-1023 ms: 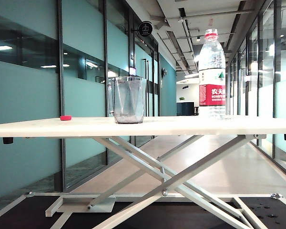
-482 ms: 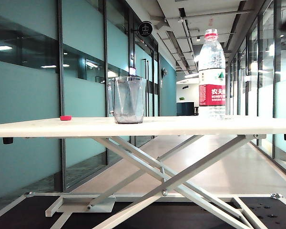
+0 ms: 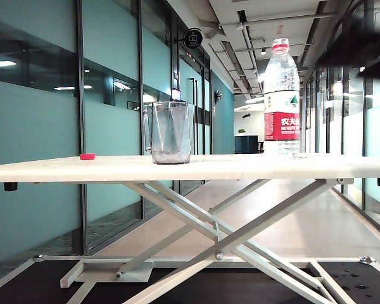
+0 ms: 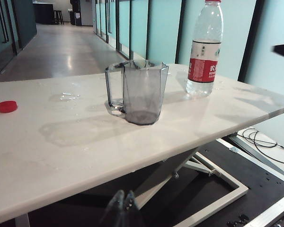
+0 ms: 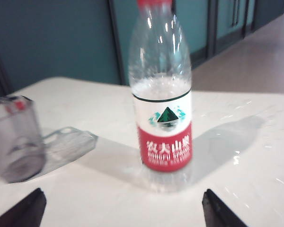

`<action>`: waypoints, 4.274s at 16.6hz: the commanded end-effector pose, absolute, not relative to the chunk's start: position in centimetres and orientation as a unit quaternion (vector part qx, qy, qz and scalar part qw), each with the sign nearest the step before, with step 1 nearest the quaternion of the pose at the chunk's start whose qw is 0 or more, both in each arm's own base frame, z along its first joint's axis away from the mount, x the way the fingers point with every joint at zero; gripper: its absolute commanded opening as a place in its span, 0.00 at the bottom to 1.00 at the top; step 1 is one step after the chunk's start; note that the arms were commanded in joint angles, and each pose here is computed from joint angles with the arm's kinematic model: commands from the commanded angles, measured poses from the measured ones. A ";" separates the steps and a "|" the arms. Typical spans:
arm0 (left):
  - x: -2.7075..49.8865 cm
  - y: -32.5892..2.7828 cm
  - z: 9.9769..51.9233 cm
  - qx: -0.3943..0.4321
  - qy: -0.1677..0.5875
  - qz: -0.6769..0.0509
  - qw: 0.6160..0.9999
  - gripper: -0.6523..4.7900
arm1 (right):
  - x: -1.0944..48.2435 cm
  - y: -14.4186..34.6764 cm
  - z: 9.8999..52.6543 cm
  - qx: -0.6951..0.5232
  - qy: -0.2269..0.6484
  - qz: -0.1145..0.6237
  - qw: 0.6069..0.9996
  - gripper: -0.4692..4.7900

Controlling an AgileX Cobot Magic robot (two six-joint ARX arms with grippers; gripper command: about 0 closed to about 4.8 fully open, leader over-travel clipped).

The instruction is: Pick up the mineral water bottle on the table and pour water into the mug until it's half full.

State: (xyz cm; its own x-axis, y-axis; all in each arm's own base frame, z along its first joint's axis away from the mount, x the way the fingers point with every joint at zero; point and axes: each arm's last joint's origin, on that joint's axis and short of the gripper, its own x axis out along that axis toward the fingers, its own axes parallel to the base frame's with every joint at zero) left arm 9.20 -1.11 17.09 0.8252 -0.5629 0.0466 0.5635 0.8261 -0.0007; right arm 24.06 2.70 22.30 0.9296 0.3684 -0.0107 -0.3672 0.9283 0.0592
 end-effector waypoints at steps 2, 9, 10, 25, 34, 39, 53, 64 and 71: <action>9.2 -1.1 16.9 -0.001 -0.013 -0.297 0.955 0.11 | 30.2 3.2 21.4 0.029 0.036 0.194 0.980 1.00; 9.2 -1.1 16.6 0.014 -0.004 -0.298 0.955 0.11 | 37.5 3.8 19.4 0.032 0.056 0.213 0.975 1.00; 9.2 -1.1 16.5 0.012 0.001 -0.298 0.955 0.11 | 38.1 3.9 19.4 0.032 0.053 0.214 0.975 1.00; 9.1 -1.1 15.6 0.033 0.036 -0.300 0.953 0.11 | 41.3 4.3 19.3 0.028 0.022 0.225 0.974 1.00; 9.1 -1.1 15.4 0.040 0.042 -0.301 0.952 0.11 | 42.2 4.6 19.2 0.024 0.013 0.224 0.974 1.00; 9.1 -1.1 15.4 0.043 0.041 -0.303 0.951 0.11 | 42.2 4.6 19.1 0.024 0.011 0.219 0.975 1.00; 9.1 -1.2 15.4 0.044 0.040 -0.308 0.949 0.11 | 41.1 6.1 20.8 -0.086 0.034 0.237 0.967 0.49; 9.1 -1.2 15.4 0.044 0.040 -0.308 0.949 0.11 | 37.2 16.5 25.5 -0.436 0.078 0.104 0.891 0.49; 9.1 -1.2 15.4 0.046 0.039 -0.308 0.949 0.11 | 37.1 17.1 26.6 -0.535 0.090 0.044 0.839 0.49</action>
